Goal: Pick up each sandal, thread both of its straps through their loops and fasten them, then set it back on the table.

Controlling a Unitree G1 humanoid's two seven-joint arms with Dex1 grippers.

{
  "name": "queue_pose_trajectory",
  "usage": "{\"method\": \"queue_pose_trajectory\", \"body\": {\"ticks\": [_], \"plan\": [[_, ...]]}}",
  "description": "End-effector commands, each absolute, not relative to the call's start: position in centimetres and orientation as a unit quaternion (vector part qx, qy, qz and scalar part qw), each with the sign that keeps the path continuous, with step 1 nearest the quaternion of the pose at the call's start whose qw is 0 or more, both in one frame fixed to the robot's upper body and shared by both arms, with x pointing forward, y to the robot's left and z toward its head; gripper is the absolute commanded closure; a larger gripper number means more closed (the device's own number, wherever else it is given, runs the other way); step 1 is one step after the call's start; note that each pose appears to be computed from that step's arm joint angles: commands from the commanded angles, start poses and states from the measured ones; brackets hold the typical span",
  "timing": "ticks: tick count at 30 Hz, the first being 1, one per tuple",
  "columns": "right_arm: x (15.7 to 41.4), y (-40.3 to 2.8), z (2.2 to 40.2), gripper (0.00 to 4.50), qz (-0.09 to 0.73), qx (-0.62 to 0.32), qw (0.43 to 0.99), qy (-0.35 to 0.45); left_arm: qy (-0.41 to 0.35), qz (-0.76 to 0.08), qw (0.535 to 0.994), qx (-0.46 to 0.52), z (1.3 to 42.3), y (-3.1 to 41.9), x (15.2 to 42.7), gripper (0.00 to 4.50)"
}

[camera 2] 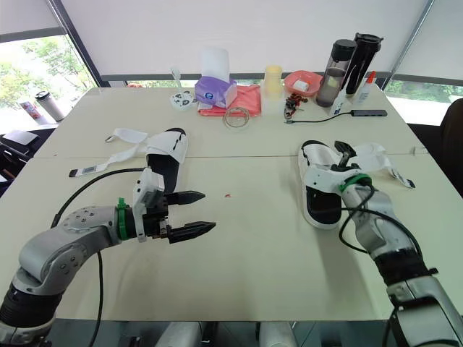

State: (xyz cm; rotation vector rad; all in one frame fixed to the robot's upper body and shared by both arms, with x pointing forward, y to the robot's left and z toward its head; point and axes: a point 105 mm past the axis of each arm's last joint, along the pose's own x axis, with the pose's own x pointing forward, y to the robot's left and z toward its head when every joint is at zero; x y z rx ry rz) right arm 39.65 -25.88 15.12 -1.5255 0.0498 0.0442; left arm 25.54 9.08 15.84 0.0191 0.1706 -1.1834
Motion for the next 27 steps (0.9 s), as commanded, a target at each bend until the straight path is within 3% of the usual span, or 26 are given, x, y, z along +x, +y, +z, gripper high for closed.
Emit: {"method": "queue_pose_trajectory", "body": {"ticks": [1, 7, 9, 13, 17, 20, 22, 27], "plan": [[40.3, -24.8, 15.8, 0.81, 0.026, -0.701, 0.713, -0.01, 0.07, -0.552, 0.831, 0.015, 16.2, 9.2, 25.3, 0.0], [40.8, -24.7, 15.0, 3.85, 0.041, -0.71, 0.703, -0.003, 0.067, -0.546, 0.835, 0.009, 16.1, 9.2, 25.4, 0.0], [40.9, -24.9, 15.0, 4.48, 0.039, -0.711, 0.703, -0.001, 0.066, -0.545, 0.836, 0.008, 16.2, 9.3, 25.4, 0.0], [40.9, -25.3, 15.3, 4.48, 0.031, -0.716, 0.697, -0.002, 0.065, -0.543, 0.837, 0.008, 16.2, 9.3, 25.6, 0.0], [40.6, -24.7, 17.4, 4.48, 0.03, -0.731, 0.678, -0.066, 0.061, -0.537, 0.841, -0.001, 16.4, 9.5, 26.1, 0.0], [39.5, -21.2, 19.4, 4.48, 0.086, -0.72, 0.666, -0.176, 0.056, -0.53, 0.845, -0.051, 17.1, 10.2, 26.6, 0.0], [38.3, -19.2, 20.0, 4.48, 0.132, -0.722, 0.638, -0.234, 0.071, -0.537, 0.84, -0.035, 16.6, 10.9, 26.5, 0.0], [34.5, -14.6, 18.7, 4.48, 0.289, -0.694, 0.573, -0.325, 0.092, -0.555, 0.826, -0.028, 16.3, 11.8, 26.3, 0.0]]}}
